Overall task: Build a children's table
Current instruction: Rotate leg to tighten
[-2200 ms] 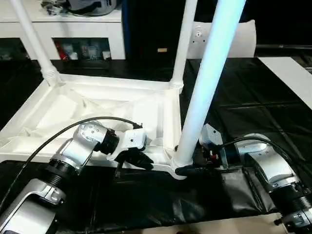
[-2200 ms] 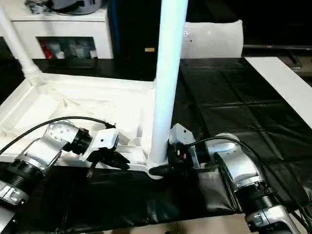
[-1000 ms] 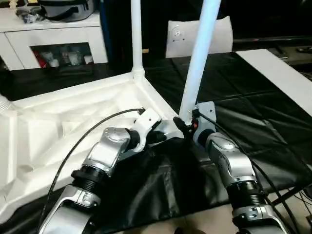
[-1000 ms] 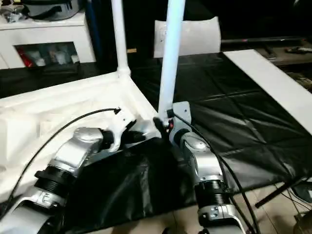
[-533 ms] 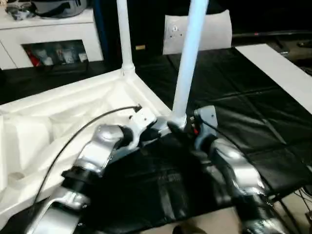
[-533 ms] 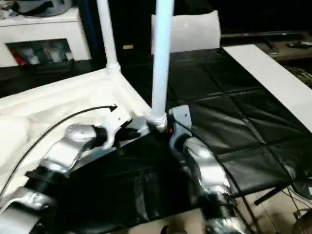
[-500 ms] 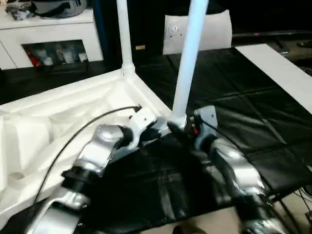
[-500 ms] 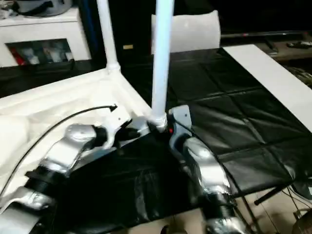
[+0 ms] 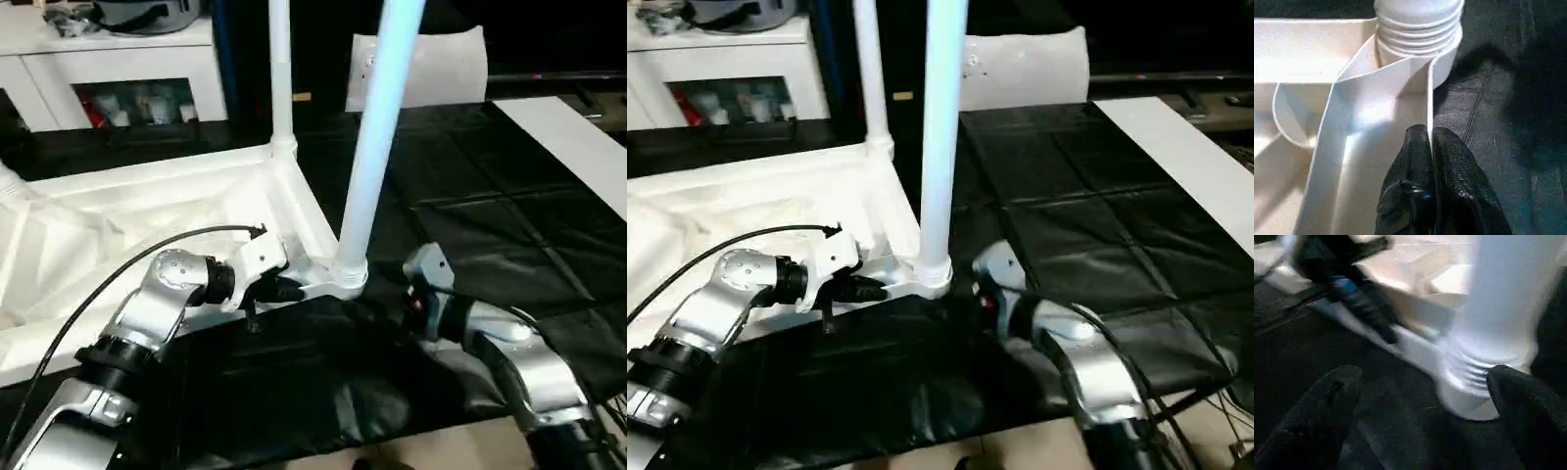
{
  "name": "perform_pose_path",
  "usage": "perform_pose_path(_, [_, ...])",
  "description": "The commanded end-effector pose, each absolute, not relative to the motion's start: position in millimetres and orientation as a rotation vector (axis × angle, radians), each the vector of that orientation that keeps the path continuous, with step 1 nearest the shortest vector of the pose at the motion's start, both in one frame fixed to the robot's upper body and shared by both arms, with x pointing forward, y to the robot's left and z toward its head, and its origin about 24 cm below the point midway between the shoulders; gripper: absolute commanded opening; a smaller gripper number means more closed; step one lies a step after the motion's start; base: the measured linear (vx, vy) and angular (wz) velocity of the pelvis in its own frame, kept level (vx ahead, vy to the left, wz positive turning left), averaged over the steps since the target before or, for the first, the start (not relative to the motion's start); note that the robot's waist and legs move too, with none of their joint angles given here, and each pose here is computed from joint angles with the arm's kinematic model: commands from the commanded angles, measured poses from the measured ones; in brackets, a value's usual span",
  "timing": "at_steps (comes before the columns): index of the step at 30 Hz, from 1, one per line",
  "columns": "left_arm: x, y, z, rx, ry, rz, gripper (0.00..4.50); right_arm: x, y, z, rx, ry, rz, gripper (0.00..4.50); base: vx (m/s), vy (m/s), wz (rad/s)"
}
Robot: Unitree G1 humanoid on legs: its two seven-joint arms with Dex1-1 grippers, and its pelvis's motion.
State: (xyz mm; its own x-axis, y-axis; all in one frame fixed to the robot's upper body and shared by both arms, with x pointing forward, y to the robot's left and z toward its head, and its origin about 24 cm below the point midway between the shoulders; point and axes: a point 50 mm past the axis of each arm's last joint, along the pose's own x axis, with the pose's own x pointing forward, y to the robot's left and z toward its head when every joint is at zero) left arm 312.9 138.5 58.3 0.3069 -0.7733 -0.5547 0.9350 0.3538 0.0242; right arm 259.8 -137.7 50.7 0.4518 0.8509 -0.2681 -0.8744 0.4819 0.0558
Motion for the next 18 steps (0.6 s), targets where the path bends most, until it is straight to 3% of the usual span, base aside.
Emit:
perform_pose_path(1, [317.8, 144.8, 57.9, 0.353, 0.542, -1.084, 0.27, 256.0, -135.2, 54.2, -0.102, 0.268, 1.111, 4.49, 0.000, 0.000, 0.00])
perform_pose_path(8, [316.1, 143.6, 53.5, 0.367, 0.556, -1.093, 0.78, 252.9, -134.0, 53.7, -0.110, 0.274, 1.141, 4.50, 0.000, 0.000, 0.00])
perform_pose_path(17, [318.2, 138.5, 52.9, 0.345, 0.549, -1.109, 0.78, 251.8, -134.2, 53.9, -0.120, 0.270, 1.144, 4.50, 0.000, 0.000, 0.00])
perform_pose_path(18, [318.2, 138.4, 52.9, 0.346, 0.548, -1.111, 0.63, 251.8, -134.3, 53.9, -0.121, 0.270, 1.144, 4.50, 0.000, 0.000, 0.00])
